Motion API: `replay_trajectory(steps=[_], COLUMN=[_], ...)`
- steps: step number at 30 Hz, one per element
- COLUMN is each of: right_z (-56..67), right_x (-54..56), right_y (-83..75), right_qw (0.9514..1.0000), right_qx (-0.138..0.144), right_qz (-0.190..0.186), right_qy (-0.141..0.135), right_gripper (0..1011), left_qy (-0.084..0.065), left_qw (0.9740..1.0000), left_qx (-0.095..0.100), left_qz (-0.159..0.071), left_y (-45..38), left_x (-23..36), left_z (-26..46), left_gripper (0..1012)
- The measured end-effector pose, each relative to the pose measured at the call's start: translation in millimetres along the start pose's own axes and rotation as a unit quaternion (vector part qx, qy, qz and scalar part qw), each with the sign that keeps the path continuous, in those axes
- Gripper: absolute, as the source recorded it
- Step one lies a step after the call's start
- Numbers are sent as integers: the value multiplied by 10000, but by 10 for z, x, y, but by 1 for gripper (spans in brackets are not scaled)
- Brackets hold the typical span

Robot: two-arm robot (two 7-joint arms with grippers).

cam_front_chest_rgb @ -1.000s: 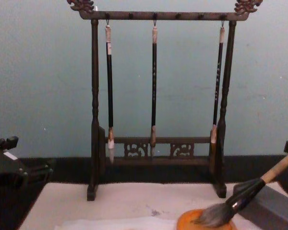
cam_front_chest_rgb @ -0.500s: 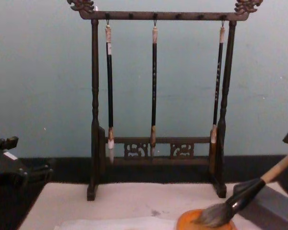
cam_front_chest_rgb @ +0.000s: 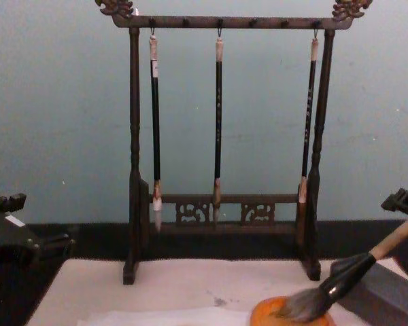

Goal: Pick up the brush from the inkstone, write on the paper, then place the brush back to its original position.

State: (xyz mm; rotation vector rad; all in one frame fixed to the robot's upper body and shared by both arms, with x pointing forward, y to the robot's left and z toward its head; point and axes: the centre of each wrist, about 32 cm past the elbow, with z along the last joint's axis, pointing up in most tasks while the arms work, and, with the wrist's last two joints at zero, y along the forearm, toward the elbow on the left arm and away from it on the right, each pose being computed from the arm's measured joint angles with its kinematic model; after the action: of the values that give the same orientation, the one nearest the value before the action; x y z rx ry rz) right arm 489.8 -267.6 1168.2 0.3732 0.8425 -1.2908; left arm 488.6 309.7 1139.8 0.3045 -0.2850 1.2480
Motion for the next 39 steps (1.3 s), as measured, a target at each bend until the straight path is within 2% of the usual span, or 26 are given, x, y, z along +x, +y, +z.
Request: replay_trajectory(steps=[9,20,39], right_z=[-17,11,-44], right_x=[-75,-83,-96], right_y=[-10,6,3], right_qw=[9999,9996,9995], right_qx=[-111,-146,-86], right_qz=[-79,-210,-300], right_qy=[-83,-136,-86], right_gripper=[1000,1000,1000], left_qy=[0,0,0], left_qw=[10000,10000,10000], left_qx=[0,0,0], left_qz=[0,0,0], left_y=[0,0,0], left_x=[0,0,0], left_z=[0,0,0], left_gripper=[1009,1010,1010])
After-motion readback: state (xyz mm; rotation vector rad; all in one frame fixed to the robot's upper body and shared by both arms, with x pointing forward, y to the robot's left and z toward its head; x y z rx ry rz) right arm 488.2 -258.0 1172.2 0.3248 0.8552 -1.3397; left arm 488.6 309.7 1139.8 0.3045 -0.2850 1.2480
